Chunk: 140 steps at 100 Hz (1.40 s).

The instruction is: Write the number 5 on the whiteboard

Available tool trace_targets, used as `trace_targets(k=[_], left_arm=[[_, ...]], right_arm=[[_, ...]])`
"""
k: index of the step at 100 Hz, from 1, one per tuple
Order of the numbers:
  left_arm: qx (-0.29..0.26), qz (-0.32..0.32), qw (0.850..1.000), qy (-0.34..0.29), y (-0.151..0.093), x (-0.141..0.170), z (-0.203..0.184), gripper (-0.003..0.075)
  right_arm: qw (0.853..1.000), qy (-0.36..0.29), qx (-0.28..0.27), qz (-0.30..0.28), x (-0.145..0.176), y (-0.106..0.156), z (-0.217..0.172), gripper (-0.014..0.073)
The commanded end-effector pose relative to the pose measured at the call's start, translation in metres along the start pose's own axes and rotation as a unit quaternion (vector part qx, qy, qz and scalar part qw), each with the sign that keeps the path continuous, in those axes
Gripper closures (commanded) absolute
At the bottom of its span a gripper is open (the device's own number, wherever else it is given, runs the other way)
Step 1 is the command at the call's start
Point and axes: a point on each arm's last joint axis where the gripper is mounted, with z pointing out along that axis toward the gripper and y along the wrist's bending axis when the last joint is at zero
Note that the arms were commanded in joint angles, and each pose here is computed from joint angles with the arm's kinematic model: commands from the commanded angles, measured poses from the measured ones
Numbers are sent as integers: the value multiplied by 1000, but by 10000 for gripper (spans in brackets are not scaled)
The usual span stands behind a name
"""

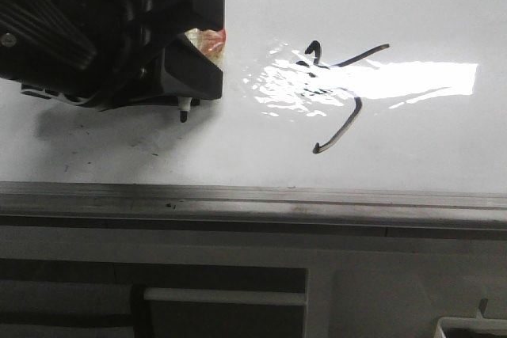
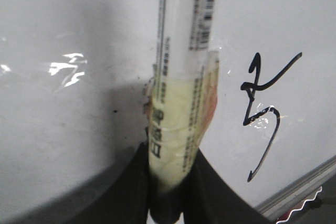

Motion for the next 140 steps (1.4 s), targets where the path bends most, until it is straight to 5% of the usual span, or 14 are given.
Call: trace_targets(k=[1,88,110,140], left_arm=[[-7,-24,1000,-12,3,-6,3,673],[-22,-22,999,31,5,1,2,590],[-23,-23,999,34,5,2,2,469],[-23,-23,999,34,5,2,2,465]], right_arm=[[998,-55,22,-2,-16,-5,-7,655],[998,-62,25,-2,-18,-6,-7,655],[998,-62,25,-2,-18,-6,-7,655],[997,-71,28,-2,-19,-6,-7,655]])
